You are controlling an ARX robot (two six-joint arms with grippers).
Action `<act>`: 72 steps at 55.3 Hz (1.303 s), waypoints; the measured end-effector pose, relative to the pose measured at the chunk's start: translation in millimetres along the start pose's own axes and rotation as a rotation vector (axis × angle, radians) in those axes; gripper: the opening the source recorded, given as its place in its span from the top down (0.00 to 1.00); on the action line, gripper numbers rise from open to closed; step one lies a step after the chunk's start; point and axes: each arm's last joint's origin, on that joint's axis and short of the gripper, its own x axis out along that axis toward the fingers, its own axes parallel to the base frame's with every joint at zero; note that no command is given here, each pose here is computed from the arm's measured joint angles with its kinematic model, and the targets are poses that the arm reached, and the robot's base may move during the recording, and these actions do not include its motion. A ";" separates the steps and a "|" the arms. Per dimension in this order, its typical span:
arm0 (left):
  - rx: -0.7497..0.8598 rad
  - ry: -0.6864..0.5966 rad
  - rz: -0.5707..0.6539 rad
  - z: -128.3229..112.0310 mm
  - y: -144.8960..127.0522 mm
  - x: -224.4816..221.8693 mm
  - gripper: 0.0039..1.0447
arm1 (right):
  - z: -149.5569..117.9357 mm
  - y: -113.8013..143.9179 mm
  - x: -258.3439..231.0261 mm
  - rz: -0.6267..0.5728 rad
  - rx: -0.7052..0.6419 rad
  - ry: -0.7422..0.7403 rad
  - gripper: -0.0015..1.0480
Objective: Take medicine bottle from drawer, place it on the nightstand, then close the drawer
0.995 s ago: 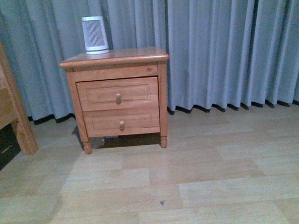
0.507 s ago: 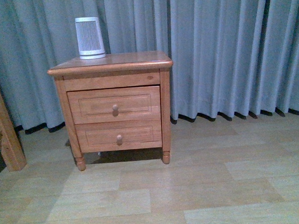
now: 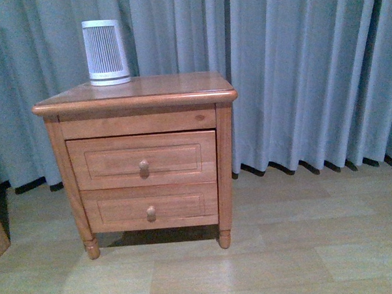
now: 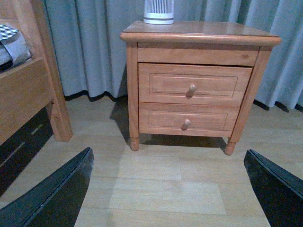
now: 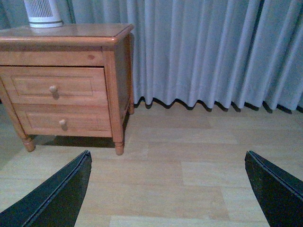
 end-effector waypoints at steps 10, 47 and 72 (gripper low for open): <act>0.000 0.000 0.000 0.0 0.0 0.0 0.06 | 0.0 0.0 0.0 0.000 0.000 0.000 0.07; -0.283 0.117 -0.085 111.6 -3.7 89.1 0.06 | 0.0 0.0 0.0 0.000 0.000 0.000 0.07; -0.118 0.181 -0.068 33.1 -67.6 239.6 0.06 | 0.0 0.0 0.0 0.000 0.000 0.000 0.07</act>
